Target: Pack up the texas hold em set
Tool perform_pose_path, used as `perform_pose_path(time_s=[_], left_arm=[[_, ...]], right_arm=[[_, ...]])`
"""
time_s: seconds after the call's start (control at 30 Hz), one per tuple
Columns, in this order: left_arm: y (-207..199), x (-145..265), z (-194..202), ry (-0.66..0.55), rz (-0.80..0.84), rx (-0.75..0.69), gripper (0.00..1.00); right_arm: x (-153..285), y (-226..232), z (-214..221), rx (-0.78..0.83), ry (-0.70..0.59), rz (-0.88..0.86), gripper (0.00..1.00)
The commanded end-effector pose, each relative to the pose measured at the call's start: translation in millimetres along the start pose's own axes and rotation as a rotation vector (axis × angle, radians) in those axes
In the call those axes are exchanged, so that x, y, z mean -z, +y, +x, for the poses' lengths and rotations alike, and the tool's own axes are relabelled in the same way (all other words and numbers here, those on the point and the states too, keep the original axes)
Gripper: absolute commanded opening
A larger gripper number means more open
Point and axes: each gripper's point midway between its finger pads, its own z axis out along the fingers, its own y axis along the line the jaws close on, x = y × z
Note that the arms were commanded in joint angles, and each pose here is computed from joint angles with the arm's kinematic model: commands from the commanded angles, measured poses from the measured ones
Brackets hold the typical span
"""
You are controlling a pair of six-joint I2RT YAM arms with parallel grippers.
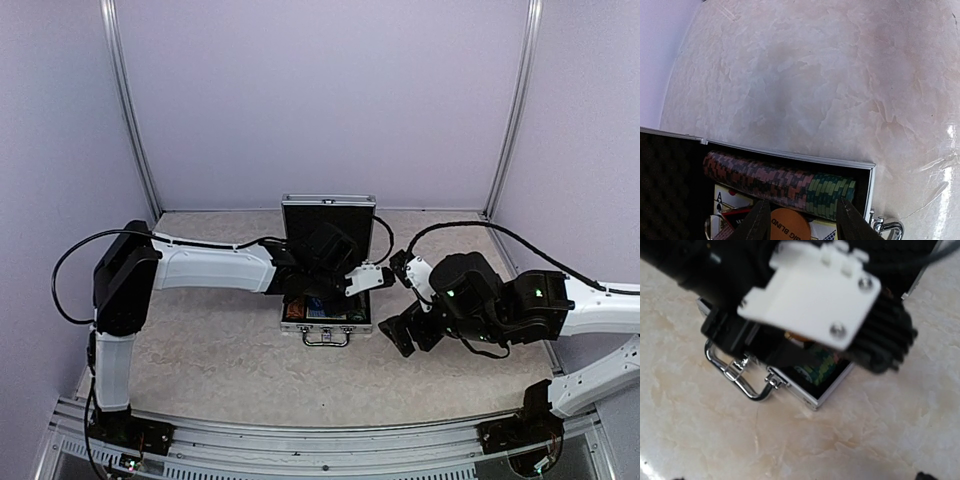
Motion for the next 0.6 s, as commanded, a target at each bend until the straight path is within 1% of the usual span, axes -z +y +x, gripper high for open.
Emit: perform_pose_path(time_s=[0.0, 0.17, 0.3, 0.43, 0.57], left_arm=[[-17, -14, 9, 0.037, 0.059, 0.006, 0.44], [-25, -32, 27, 0.093, 0.074, 0.012, 0.44], [-27, -36, 29, 0.095, 0.079, 0.023, 0.44], [-24, -25, 13, 0.032, 0.096, 0.046, 0.44], [-12, -6, -8, -0.047, 0.084, 0.103, 0.45]], right_arm=[[-1, 0, -9, -0.006, -0.019, -0.005, 1.00], [1, 0, -11, -0.006, -0.022, -0.006, 1.00], [3, -1, -11, -0.009, -0.024, -0.006, 1.00], [2, 0, -11, -0.008, -0.022, -0.009, 1.00], [1, -3, -14, -0.011, -0.028, 0.013, 1.00]])
